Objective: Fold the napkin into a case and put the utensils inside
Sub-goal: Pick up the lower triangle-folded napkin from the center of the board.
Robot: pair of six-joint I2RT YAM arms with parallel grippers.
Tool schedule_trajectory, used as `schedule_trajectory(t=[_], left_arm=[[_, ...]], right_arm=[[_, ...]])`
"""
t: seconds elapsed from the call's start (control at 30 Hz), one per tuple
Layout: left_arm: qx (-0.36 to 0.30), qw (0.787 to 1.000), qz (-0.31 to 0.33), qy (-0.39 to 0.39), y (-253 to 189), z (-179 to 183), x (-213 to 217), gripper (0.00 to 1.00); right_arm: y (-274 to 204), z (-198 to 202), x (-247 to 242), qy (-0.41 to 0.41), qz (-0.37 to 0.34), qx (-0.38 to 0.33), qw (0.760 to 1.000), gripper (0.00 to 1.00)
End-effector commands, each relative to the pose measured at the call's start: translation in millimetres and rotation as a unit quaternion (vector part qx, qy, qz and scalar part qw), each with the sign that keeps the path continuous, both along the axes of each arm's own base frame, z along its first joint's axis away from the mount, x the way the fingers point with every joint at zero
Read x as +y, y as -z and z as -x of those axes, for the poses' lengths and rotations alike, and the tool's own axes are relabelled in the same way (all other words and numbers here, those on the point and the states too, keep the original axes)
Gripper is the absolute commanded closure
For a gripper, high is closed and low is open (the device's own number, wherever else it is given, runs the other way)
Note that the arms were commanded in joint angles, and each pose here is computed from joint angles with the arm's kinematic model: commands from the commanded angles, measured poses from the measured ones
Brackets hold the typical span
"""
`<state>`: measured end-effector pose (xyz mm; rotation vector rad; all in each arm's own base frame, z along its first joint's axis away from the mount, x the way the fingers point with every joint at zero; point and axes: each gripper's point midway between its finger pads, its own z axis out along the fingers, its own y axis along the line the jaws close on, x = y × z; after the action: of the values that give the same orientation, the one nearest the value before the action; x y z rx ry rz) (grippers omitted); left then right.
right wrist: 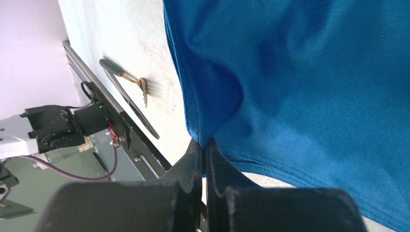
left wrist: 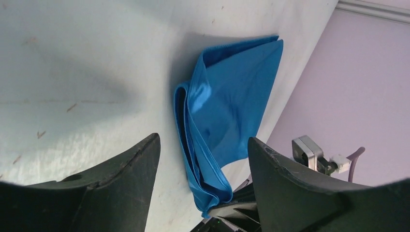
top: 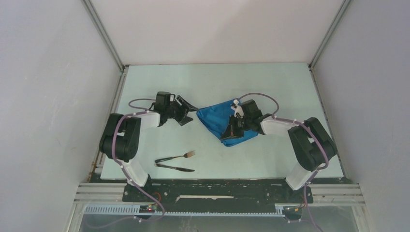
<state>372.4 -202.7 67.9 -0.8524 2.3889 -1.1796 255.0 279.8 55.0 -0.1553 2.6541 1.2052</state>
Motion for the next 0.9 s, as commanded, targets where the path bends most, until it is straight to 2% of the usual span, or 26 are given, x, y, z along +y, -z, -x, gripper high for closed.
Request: schedule_trajectory(t=[0.0,0.2,0.47,0.6,0.73,0.87], left_arm=[[-0.029,1.0,-0.003,-0.009,-8,-24,-7,0.29],[-0.031,0.999,0.0,0.017,-1,-31,-28,0.34],[-0.018,0.999,-0.028,-0.004,13,-23,-23,0.35],[-0.016,0.999,-0.031,-0.001,18,-27,-24,0.44],[-0.017,0.999,-0.044,-0.001,22,-23,-22,0.43],[-0.013,0.999,-0.038,0.009,23,-24,-29,0.5]], right_arm=[[-30,-12,-1,0.014,-0.059,-0.035,0.998,1.0],[-31,-14,-9,0.031,-0.068,-0.038,0.996,1.0],[-32,-18,-19,0.045,-0.07,-0.042,0.996,1.0],[-33,-18,-21,0.043,-0.069,-0.045,0.996,1.0],[-35,-19,-21,0.044,-0.073,-0.044,0.995,1.0],[-34,-18,-21,0.043,-0.073,-0.044,0.995,1.0]])
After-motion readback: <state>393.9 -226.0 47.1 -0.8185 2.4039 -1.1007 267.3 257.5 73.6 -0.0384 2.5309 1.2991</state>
